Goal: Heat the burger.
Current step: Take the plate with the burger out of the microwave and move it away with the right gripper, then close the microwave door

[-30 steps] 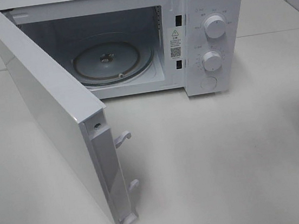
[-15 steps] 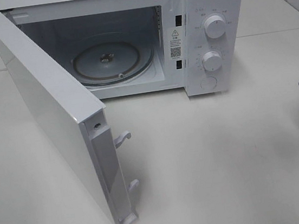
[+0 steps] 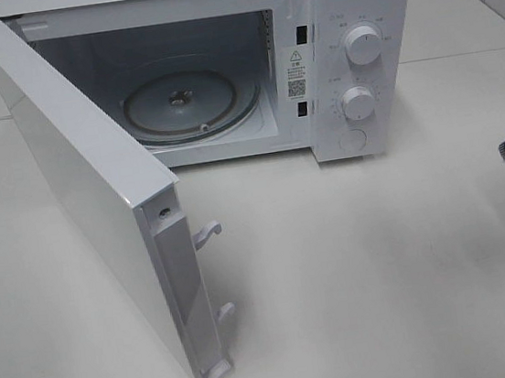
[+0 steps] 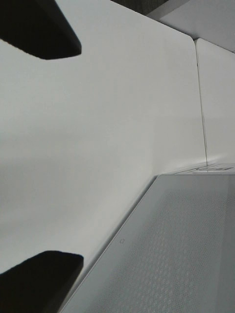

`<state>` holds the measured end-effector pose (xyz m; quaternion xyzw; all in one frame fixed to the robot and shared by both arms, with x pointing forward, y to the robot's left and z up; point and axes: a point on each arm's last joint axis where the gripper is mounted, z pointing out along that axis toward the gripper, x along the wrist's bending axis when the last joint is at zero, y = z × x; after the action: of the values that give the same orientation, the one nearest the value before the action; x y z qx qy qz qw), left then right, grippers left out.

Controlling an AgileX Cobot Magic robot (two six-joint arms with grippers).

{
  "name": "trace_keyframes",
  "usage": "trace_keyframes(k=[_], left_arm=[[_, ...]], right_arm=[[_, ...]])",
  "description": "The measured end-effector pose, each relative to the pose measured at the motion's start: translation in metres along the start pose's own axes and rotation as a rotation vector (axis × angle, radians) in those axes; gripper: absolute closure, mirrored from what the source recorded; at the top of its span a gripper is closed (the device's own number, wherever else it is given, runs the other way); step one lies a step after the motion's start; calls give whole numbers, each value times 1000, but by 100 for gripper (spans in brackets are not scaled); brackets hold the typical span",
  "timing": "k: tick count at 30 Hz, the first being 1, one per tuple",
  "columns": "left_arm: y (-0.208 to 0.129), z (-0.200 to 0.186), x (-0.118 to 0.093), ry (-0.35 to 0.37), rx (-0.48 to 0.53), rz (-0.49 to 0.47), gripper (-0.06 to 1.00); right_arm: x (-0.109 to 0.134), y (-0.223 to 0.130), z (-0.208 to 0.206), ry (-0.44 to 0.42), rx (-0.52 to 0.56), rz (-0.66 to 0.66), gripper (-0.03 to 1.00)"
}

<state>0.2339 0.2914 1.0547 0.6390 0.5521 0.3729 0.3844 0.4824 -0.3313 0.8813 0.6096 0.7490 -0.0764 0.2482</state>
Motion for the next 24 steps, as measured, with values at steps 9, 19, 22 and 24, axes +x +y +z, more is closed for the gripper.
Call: trace_keyframes(k=[9, 19, 22, 24], left_arm=[[0, 0, 0, 0, 0, 0, -4], [0, 0, 0, 0, 0, 0, -4], [0, 0, 0, 0, 0, 0, -4], [0, 0, 0, 0, 0, 0, -4]], right_arm=[[0, -2, 0, 4, 22, 68, 36], [-7, 5, -21, 34, -16, 183, 17], [-10, 5, -32, 62, -26, 195, 19], [-11, 4, -40, 90, -32, 200, 20]])
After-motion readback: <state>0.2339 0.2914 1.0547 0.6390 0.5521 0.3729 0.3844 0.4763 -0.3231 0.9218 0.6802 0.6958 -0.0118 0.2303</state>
